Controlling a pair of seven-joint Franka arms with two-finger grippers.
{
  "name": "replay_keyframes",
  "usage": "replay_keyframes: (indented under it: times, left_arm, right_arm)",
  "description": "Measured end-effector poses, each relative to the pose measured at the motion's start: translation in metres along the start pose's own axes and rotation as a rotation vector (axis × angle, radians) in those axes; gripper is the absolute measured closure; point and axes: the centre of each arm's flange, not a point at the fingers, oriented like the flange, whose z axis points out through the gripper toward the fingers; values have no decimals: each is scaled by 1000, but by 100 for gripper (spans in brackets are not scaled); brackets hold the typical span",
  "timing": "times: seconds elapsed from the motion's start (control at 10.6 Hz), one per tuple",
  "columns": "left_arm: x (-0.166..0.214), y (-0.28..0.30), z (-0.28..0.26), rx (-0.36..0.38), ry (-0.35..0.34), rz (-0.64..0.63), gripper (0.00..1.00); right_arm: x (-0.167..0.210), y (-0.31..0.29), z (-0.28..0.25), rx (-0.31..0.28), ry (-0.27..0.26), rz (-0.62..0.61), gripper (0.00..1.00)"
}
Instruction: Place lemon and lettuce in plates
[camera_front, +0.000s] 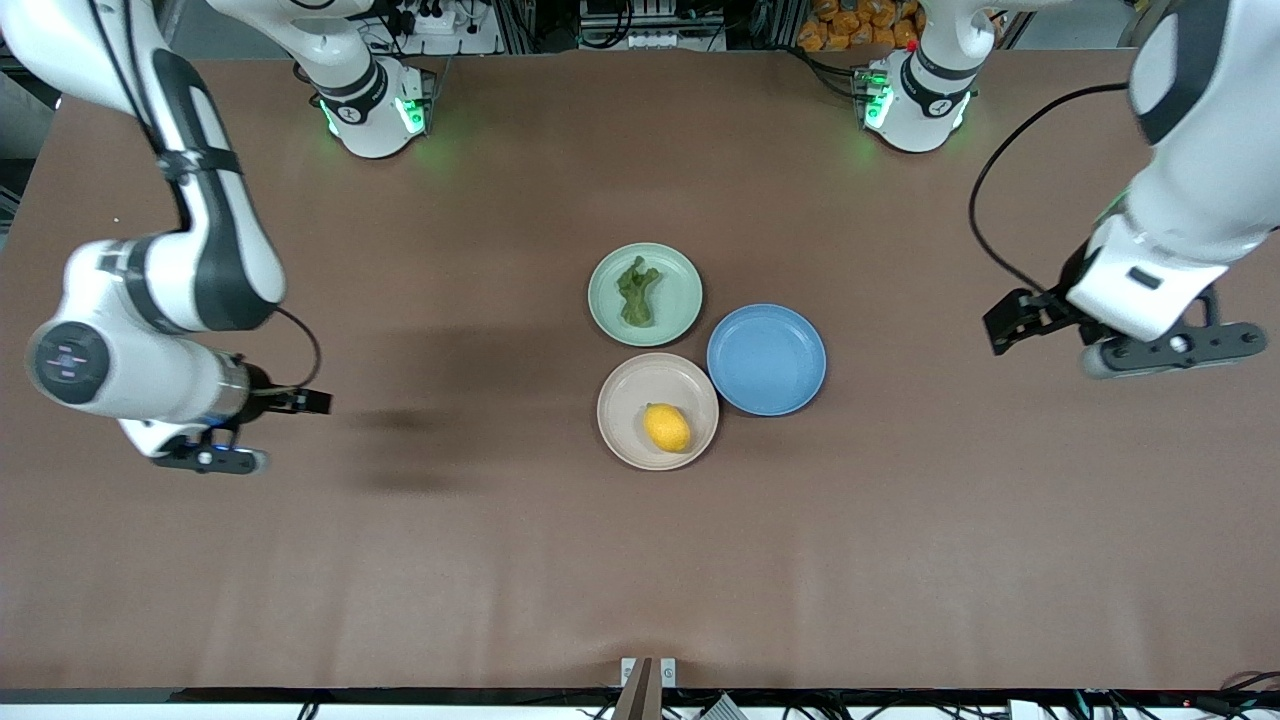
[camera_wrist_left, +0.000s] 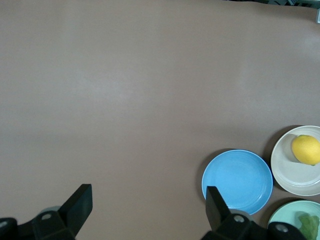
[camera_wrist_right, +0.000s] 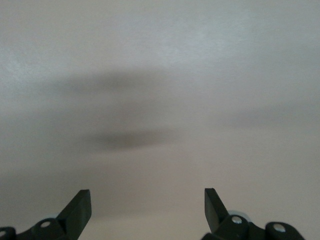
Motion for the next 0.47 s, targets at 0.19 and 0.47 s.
replay_keyframes:
  times: [0.19,0.47]
  left_arm:
    - [-9,-11,-15,1,-12,8,0]
    - [-16,-13,-21,8,-31,7,0]
  right_arm:
    - [-11,30,-29,-5,-7,11,0]
    - [-37,45,-84,-5,24,26,0]
